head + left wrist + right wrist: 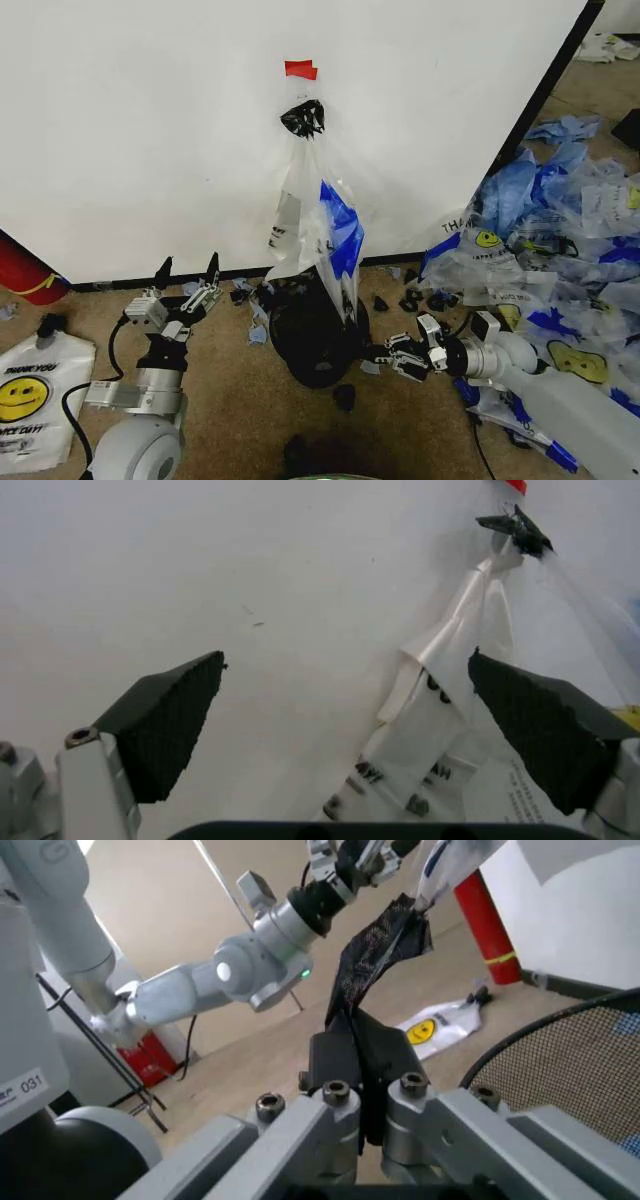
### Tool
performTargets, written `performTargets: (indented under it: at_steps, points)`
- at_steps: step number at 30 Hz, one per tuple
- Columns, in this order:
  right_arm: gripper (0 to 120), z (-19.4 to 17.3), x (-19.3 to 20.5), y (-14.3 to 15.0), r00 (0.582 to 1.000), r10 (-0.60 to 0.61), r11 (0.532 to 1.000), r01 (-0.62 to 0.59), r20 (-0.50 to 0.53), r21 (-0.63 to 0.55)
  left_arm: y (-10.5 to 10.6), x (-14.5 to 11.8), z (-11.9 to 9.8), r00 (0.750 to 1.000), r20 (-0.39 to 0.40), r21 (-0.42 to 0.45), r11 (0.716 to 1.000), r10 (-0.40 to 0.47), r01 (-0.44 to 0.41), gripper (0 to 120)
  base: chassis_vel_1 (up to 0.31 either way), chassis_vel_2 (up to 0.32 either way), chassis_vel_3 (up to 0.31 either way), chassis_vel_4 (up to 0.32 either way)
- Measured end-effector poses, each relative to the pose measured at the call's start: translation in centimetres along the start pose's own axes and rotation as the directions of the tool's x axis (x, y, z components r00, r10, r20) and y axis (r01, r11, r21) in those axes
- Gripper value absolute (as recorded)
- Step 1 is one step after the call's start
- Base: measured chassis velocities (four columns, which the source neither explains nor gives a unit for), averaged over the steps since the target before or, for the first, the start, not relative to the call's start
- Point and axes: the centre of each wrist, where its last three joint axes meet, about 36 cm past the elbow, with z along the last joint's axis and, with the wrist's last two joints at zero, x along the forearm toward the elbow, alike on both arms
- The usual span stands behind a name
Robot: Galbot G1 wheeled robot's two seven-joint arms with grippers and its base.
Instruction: Pick up the garbage bag from the wall and place it over the trash bin.
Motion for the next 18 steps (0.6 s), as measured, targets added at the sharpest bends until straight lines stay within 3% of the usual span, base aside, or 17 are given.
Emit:
performTargets:
  at_steps: [7,10,18]
  points:
    - [0,-0.3,-0.4,-0.7,0.999,0.034,0.999,-0.034,0.014,0.033,0.0,0.0,0.0,1.000,0.000,0.000,1.000,0.002,-0.002,97,0.000,0.000,0.000,0.000]
    - [0,-0.5,-1.4,-1.3,0.992,0.099,0.993,-0.104,0.083,0.059,-0.1,0.0,0.0,1.000,0.003,0.002,1.000,0.006,-0.006,97,0.000,0.000,0.000,0.000]
    - [0,-1.6,-3.9,-2.8,0.977,0.132,0.984,-0.149,0.167,0.094,-0.8,-0.4,-0.2,0.998,0.017,0.038,0.998,0.056,-0.056,97,0.000,0.000,0.000,0.000]
